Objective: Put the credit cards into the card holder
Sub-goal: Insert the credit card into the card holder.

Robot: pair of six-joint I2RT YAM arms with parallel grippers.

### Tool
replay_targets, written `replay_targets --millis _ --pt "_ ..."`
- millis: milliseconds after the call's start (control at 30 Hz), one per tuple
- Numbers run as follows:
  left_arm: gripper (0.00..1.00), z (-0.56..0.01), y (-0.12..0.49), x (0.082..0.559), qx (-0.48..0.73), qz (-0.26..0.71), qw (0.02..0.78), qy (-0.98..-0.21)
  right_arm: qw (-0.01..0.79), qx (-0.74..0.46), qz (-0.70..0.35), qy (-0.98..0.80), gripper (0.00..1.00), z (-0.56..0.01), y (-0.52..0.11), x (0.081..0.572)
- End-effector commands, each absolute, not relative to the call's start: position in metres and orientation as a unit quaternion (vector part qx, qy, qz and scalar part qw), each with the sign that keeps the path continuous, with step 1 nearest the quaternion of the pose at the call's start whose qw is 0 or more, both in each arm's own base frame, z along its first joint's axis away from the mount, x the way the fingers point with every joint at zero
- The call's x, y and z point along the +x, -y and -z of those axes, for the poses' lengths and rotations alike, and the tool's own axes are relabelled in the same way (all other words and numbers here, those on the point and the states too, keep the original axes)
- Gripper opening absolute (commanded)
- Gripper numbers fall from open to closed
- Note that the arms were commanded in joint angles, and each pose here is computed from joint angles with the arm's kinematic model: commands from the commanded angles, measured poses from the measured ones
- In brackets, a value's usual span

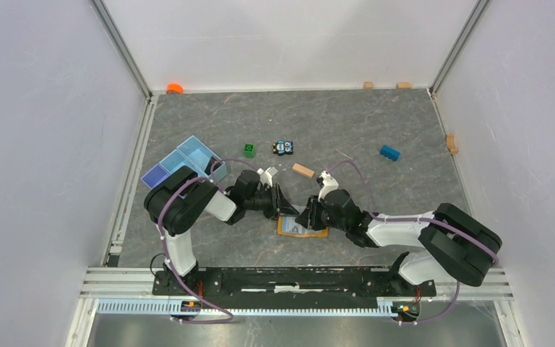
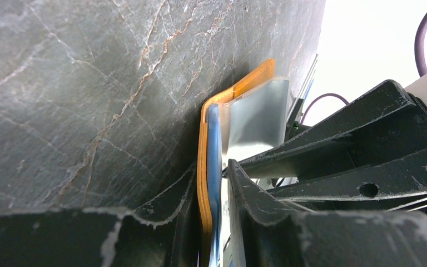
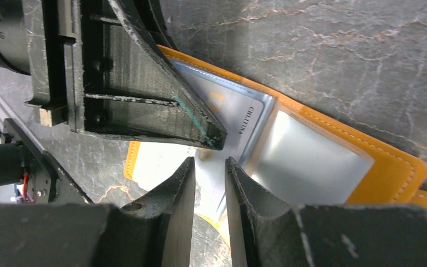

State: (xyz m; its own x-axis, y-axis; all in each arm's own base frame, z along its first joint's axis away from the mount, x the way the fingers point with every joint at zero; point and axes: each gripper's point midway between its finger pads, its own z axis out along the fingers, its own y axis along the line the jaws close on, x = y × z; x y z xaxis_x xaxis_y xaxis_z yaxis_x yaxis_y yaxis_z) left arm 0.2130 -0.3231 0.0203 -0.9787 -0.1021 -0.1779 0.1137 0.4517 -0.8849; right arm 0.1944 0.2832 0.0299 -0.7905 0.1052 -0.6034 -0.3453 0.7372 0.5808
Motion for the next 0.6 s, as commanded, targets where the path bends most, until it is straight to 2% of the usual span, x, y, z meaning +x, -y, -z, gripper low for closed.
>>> replay_targets --millis 0,200,567 --pt "0.30 -0.023 0.323 0.216 0.002 0.521 0.118 -0.845 0.348 -0.056 -0.322 -0.878 0.32 -0.039 -0.273 0.207" --pt "0.31 -0.023 0.322 0.216 0.005 0.517 0.119 -0.848 0.338 -0.057 -0.303 -0.889 0.34 -0.029 -0.266 0.204" --pt "0.31 -0.020 0.322 0.217 0.004 0.514 0.119 -0.849 0.322 -0.066 -0.369 -0.870 0.31 -0.039 -0.291 0.198"
